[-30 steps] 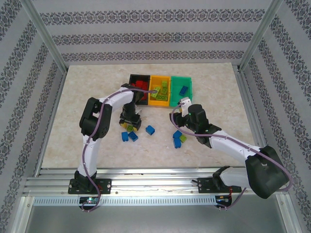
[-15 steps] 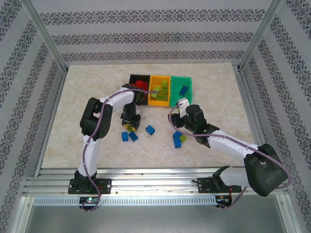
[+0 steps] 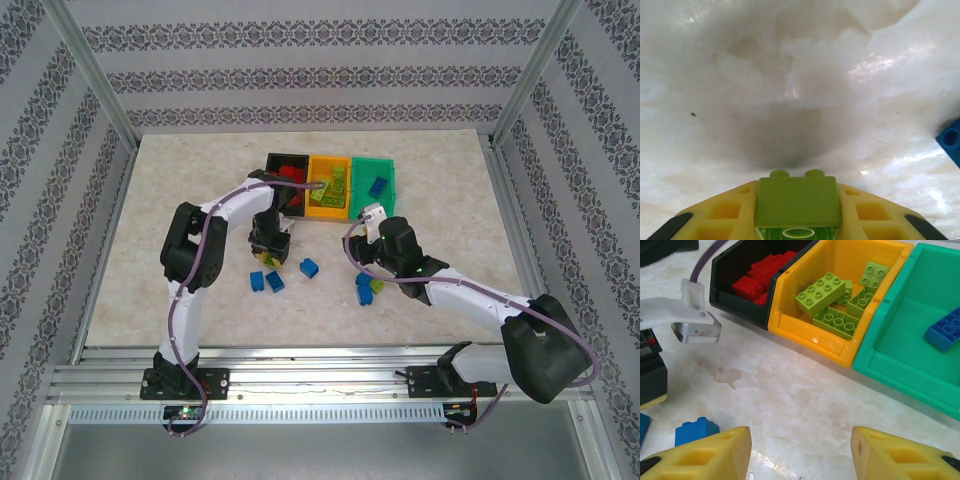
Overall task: Sort the legos into containers by color
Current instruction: Pick up the lego from the center of the table, then place the lego in the container.
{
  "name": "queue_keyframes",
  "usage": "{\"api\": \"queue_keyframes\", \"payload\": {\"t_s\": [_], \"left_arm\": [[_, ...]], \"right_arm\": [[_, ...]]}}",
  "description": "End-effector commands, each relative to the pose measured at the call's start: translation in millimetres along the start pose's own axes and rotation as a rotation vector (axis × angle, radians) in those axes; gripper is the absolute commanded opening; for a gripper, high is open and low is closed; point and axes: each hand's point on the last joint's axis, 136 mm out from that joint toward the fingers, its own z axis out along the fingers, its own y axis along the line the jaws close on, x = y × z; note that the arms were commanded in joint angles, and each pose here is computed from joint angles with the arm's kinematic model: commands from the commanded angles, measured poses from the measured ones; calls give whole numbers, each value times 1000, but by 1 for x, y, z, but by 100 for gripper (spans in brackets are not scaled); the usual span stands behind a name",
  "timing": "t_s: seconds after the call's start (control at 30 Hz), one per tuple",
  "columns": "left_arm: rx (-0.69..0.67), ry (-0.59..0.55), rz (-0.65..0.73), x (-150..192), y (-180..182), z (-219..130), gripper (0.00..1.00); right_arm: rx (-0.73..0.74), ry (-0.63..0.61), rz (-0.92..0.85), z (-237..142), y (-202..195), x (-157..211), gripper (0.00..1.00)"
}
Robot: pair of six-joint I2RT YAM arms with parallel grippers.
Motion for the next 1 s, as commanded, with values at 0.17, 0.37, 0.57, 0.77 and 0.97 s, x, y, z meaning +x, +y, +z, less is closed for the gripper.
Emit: {"api": "queue_keyframes", "payload": {"t_s": [0.17, 0.37, 0.57, 0.77, 0.97], "left_arm": [[17, -159, 62, -14, -10, -34, 21], [17, -187, 58, -18, -9, -37, 13], [59, -341, 49, -27, -18, -68, 14], [193, -407, -32, -41, -40, -79, 17], [349, -526, -87, -91, -67, -102, 19]], "right_arm": [[2, -72, -9, -10, 2, -21, 56], [11, -75, -10, -12, 1, -21, 57], [62, -77, -14, -15, -12, -22, 56], [86, -102, 29, -22, -27, -24, 56], [88, -126, 74, -29, -36, -25, 57]]}}
